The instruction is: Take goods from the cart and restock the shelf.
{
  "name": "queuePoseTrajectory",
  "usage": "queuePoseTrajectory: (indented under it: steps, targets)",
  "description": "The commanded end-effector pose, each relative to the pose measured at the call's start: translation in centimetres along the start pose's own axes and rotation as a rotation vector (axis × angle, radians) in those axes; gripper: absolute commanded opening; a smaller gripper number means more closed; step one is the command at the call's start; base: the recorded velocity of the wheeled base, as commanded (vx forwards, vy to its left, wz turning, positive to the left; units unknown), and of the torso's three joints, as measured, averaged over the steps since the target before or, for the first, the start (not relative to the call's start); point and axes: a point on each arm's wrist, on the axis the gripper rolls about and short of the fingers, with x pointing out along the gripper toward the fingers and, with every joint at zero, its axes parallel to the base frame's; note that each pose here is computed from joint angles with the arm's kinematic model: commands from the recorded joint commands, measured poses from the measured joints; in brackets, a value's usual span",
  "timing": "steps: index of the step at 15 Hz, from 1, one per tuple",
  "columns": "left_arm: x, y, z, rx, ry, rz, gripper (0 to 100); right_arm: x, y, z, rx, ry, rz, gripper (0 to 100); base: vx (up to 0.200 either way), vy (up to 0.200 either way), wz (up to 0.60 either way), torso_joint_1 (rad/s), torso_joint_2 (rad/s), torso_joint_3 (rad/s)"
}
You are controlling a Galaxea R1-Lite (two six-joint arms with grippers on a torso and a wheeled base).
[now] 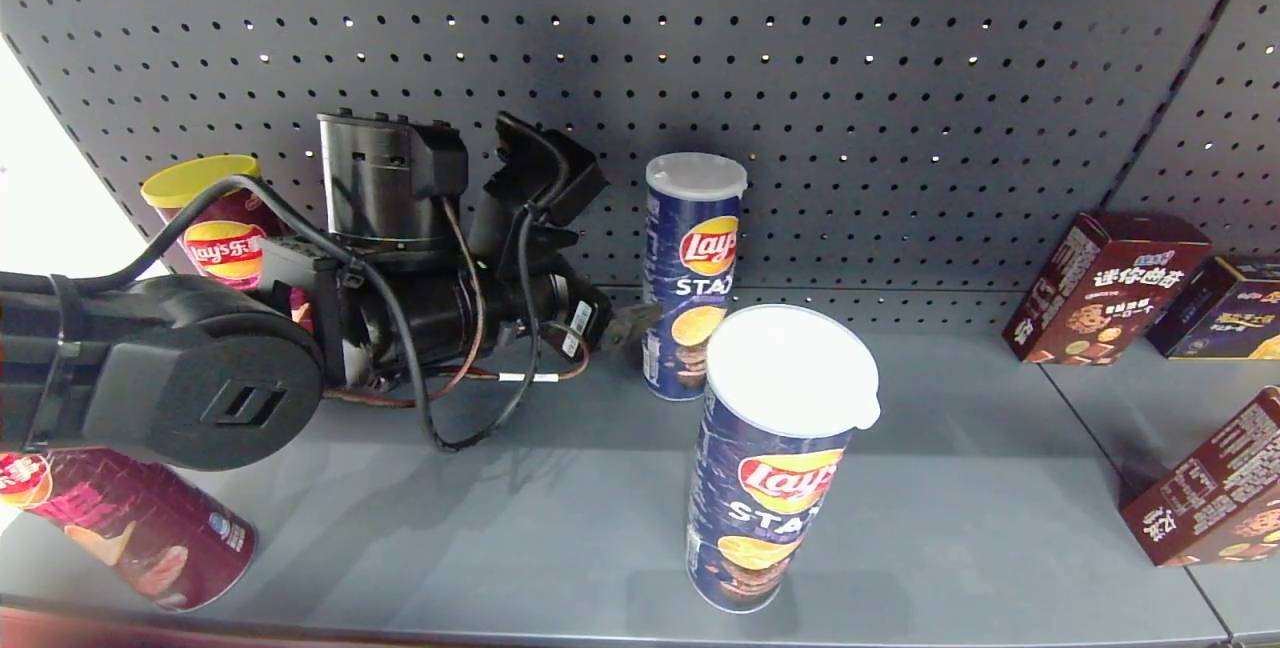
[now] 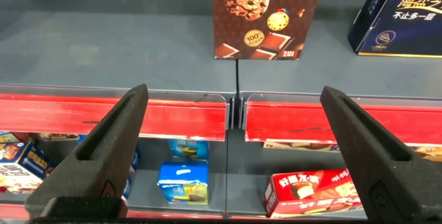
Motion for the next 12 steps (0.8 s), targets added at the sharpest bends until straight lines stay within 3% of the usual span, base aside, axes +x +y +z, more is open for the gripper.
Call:
queuePoseTrajectory:
  steps: [1,7,9,11,12]
  targets:
    - [0.0,0.2,0.1,-0.001,-0.006,0.007,100,0.0,0.0,0.0,0.0,0.0,0.001,100,0.0,0.0,0.0,0.0,0.0,0.0]
    - [-0.3,0.2,-0.7,0.0,0.03,0.045,100,0.0,0.0,0.0,0.0,0.0,0.001,100,0.0,0.0,0.0,0.0,0.0,0.0]
    - [-1.6,0.3,-0.2,0.005,0.009,0.06,100,0.0,0.0,0.0,0.0,0.0,0.001,100,0.0,0.0,0.0,0.0,0.0,0.0]
    - [-1.7,0.4,-0.5,0.004,0.027,0.09,100,0.0,0.0,0.0,0.0,0.0,0.001,100,0.0,0.0,0.0,0.0,0.0,0.0]
    - [-1.7,1.0,-1.2,0.023,0.064,0.145,100,0.0,0.0,0.0,0.0,0.0,0.001,100,0.0,0.0,0.0,0.0,0.0,0.0]
